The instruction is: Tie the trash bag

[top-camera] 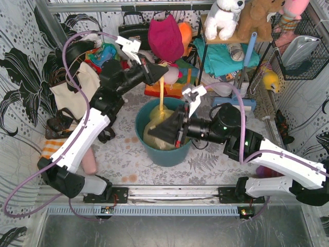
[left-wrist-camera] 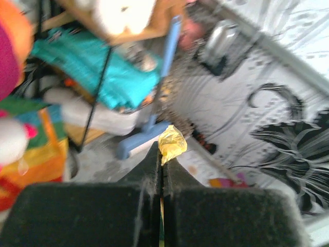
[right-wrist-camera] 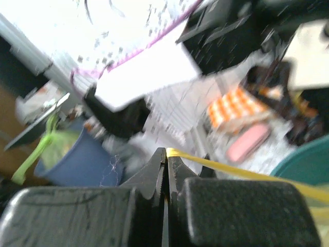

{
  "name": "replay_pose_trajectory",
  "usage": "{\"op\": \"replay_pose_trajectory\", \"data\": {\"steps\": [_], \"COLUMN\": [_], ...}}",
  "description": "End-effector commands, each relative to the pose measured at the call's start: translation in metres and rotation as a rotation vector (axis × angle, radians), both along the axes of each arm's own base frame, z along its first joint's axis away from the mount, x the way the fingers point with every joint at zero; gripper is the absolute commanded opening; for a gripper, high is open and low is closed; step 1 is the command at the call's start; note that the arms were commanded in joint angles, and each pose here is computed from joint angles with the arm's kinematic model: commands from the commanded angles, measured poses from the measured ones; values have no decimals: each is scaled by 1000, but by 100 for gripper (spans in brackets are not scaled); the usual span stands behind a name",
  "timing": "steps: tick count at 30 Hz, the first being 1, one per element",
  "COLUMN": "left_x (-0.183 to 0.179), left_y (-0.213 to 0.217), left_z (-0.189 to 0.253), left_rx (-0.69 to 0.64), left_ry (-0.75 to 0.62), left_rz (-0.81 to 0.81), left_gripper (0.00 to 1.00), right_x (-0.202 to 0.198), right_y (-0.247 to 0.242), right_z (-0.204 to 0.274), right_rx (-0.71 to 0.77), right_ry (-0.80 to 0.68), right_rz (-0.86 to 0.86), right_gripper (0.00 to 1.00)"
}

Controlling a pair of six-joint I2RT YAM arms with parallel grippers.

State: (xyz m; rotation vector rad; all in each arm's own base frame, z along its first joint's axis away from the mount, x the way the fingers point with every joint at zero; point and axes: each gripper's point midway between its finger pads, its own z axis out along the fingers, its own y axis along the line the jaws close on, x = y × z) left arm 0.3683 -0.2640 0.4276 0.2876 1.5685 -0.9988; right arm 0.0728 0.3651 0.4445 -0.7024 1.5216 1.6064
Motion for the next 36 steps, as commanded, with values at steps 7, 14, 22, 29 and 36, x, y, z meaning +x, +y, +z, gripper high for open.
{"op": "replay_pose_trajectory", "data": {"steps": [7, 14, 22, 29, 36], "left_x": [-105, -107, -89, -71, -76], "left_y": [-12, -14, -2, 7, 16], "left_z": [141, 135, 71, 40, 73], "left_rx": [-249, -244, -199, -125, -121], "left_ry": [-294, -280, -171, -122, -197], "left_rz": [-354, -369, -223, -110, -75], "left_gripper": [0, 0, 0, 14, 57], "right_x": [70, 79, 92, 99, 96], "right_y": [-9, -7, -1, 3, -6], "right_z": [127, 111, 26, 7, 44], "right_rx": [184, 137, 48, 28, 78], "right_ry": [-324, -334, -178, -136, -180], "right_rz": [-387, -419, -434, -447, -453], "right_gripper": [0, 0, 0, 0, 36]}}
